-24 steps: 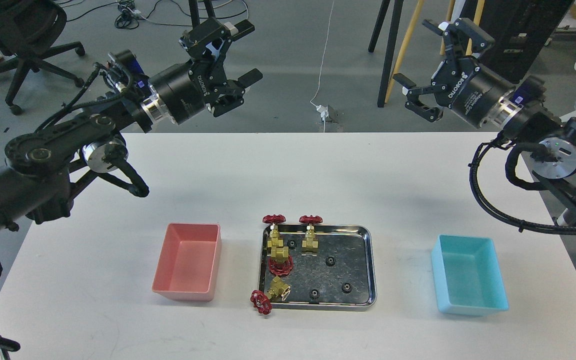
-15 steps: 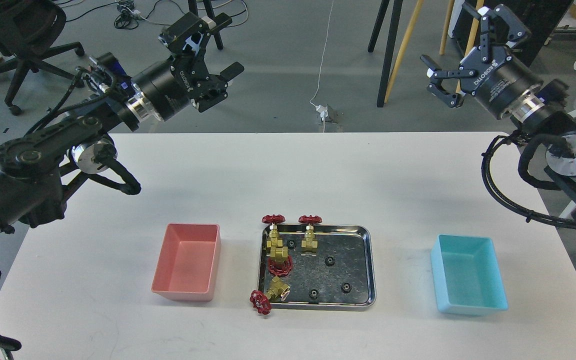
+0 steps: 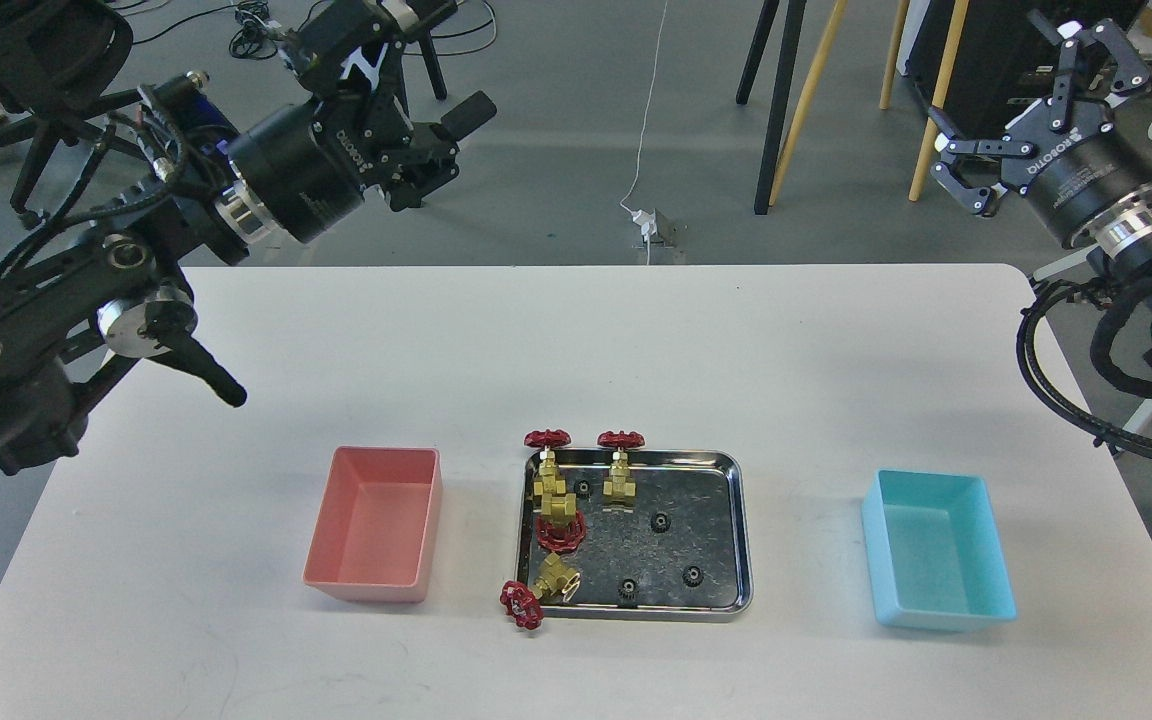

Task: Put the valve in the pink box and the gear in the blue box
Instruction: 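Swing the left arm down toward the metal tray of valves, then lower the left gripper onto a brass valve with red handwheel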

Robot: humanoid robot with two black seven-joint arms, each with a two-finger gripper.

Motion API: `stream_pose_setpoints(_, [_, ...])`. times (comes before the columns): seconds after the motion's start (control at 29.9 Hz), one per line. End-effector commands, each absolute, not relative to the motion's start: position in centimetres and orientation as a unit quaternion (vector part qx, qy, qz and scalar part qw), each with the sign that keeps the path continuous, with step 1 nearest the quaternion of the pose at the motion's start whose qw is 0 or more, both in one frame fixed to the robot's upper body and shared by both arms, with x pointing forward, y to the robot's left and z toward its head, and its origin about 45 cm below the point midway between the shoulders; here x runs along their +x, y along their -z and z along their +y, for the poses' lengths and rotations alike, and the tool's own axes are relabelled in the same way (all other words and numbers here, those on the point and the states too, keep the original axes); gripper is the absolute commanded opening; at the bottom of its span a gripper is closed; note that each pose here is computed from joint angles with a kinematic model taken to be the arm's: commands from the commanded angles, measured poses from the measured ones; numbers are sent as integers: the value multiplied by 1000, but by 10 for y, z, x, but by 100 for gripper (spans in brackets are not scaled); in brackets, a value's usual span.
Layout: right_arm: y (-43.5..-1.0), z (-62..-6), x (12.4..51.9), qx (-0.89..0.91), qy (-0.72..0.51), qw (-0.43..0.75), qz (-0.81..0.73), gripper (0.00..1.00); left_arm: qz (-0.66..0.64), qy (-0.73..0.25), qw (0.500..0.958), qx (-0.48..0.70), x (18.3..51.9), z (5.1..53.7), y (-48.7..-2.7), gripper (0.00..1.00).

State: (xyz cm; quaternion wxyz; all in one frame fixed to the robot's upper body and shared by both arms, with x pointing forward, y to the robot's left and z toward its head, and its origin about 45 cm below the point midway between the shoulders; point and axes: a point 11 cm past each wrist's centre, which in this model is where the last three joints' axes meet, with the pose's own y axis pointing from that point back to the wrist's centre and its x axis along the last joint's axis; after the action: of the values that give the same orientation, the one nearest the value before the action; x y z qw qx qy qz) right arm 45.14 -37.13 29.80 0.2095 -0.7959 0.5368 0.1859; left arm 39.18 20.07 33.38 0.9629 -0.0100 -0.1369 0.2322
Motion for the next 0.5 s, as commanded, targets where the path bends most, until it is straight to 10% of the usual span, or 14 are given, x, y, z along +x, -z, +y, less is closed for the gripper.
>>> stream_pose_setpoints(0.0, [-301, -381, 449, -793, -180, 205, 544, 100, -204, -116, 963, 133, 357, 194, -325, 95])
stream_pose_setpoints(0.47, [-287, -395, 446, -781, -186, 196, 563, 100, -518, 173, 750, 372, 320, 162, -211, 90])
